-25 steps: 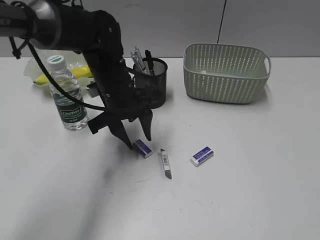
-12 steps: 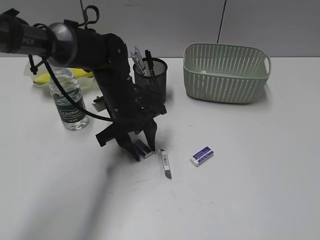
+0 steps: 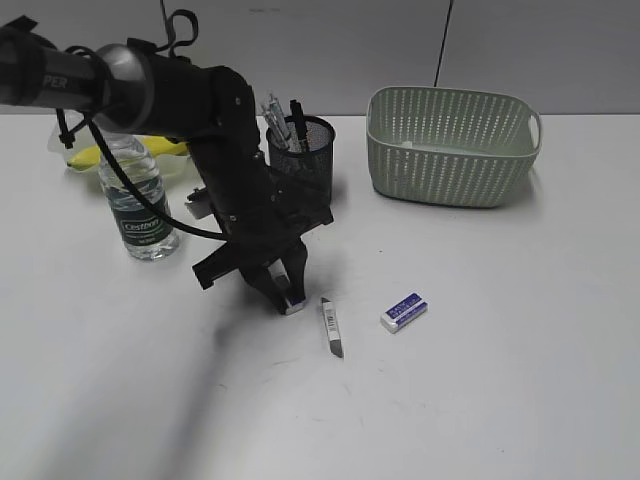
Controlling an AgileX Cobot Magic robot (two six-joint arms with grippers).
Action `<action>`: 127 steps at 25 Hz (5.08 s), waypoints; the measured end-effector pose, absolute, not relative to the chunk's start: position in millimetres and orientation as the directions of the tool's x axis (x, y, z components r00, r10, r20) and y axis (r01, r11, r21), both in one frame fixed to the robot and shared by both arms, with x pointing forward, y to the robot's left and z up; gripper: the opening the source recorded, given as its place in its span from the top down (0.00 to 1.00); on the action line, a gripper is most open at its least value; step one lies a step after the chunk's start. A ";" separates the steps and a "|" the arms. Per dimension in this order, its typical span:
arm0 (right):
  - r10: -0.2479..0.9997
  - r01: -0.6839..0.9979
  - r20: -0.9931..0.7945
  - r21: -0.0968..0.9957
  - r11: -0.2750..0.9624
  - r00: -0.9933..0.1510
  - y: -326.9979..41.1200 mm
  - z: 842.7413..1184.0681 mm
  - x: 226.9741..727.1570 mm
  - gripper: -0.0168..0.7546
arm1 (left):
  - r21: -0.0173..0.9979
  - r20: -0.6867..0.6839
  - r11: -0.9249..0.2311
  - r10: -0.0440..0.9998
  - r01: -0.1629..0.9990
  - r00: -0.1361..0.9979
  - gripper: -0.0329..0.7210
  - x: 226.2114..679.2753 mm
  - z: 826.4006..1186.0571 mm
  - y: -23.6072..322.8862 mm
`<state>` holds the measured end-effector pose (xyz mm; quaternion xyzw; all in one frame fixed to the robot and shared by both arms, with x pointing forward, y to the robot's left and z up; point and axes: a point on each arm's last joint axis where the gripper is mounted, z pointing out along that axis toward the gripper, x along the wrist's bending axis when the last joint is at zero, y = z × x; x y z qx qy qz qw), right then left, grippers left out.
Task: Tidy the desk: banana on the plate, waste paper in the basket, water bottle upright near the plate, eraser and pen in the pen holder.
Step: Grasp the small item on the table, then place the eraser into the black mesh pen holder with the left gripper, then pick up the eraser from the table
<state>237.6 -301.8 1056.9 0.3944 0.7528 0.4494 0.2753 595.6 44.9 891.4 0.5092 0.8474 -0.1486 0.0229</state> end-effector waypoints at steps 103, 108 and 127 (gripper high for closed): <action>0.841 0.346 -0.060 0.894 0.285 -0.537 -301.6 1057.0 237.8 0.48 | 0.670 -0.047 -0.204 0.948 0.714 0.315 0.65 284.0 1065.1 286.7; 0.841 0.310 -0.061 0.913 0.264 -0.537 -294.1 1071.6 249.3 0.48 | 0.824 -0.100 -0.111 0.937 0.556 0.336 0.65 255.1 1066.4 304.8; 0.907 0.917 0.344 0.387 0.100 -0.244 -133.8 1085.3 467.7 0.48 | 0.905 -0.092 -0.077 0.924 0.417 0.371 0.65 235.7 1063.4 317.1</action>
